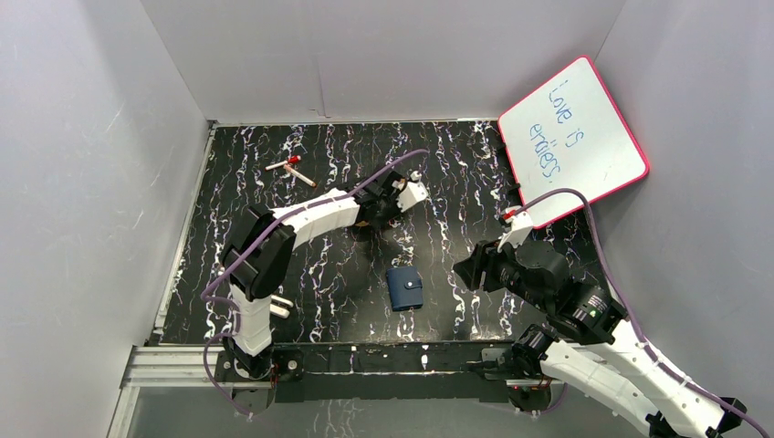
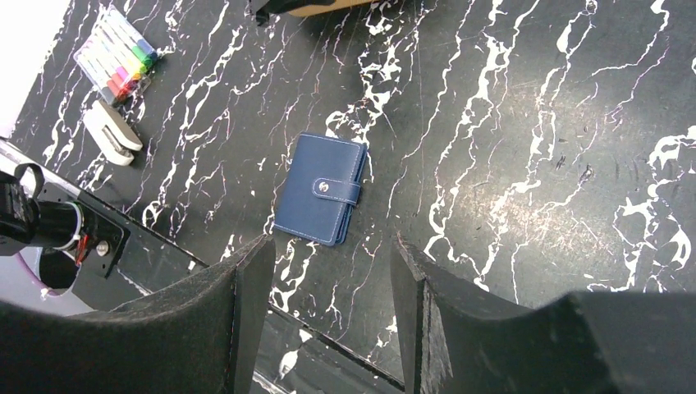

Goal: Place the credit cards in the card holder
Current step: Place the storage box at the center of the board.

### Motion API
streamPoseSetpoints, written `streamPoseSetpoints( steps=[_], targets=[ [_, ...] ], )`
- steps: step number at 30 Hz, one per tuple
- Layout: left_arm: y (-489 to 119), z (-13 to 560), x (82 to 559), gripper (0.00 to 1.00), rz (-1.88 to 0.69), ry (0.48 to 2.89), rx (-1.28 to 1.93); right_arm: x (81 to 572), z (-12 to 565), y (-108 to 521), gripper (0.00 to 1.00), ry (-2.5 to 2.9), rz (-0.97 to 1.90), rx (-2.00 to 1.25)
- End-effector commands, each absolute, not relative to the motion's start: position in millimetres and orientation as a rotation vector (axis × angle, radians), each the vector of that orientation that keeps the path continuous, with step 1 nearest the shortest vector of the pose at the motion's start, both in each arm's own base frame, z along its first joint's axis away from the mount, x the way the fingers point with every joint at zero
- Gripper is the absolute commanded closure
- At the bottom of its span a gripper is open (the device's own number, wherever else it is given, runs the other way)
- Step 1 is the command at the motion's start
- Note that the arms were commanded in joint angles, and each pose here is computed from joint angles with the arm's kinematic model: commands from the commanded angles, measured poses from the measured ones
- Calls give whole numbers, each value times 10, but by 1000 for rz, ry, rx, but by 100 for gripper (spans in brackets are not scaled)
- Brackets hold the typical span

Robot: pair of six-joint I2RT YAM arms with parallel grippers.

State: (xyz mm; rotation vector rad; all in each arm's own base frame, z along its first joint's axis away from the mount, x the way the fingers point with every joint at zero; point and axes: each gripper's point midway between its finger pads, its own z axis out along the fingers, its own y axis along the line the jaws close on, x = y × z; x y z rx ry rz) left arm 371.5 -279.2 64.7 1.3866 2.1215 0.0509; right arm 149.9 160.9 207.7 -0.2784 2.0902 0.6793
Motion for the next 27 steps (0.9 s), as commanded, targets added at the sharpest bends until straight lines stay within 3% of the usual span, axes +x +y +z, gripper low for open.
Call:
streamPoseSetpoints(
  steps=[1, 16, 19, 23, 27],
  targets=[
    [-3103, 1046, 3730, 100, -85, 1842, 1498, 1529, 2313, 1592, 38, 2033, 698, -243],
    [-3233, 786, 3644, 100, -171, 1817, 1620, 1545, 2297, 1587, 38, 2040, 683, -242],
    [-3236, 759, 3591, 82, -199, 1831, 1634, 1549, 2295, 1591, 39, 2042, 683, -240],
    [-3216, 726, 3586, 75, -196, 1839, 1620, 1539, 2300, 1584, 39, 2046, 686, -235],
    [-3237, 908, 3646, 57, -181, 1810, 1549, 1528, 2303, 1580, 39, 2050, 692, -227]
  ],
)
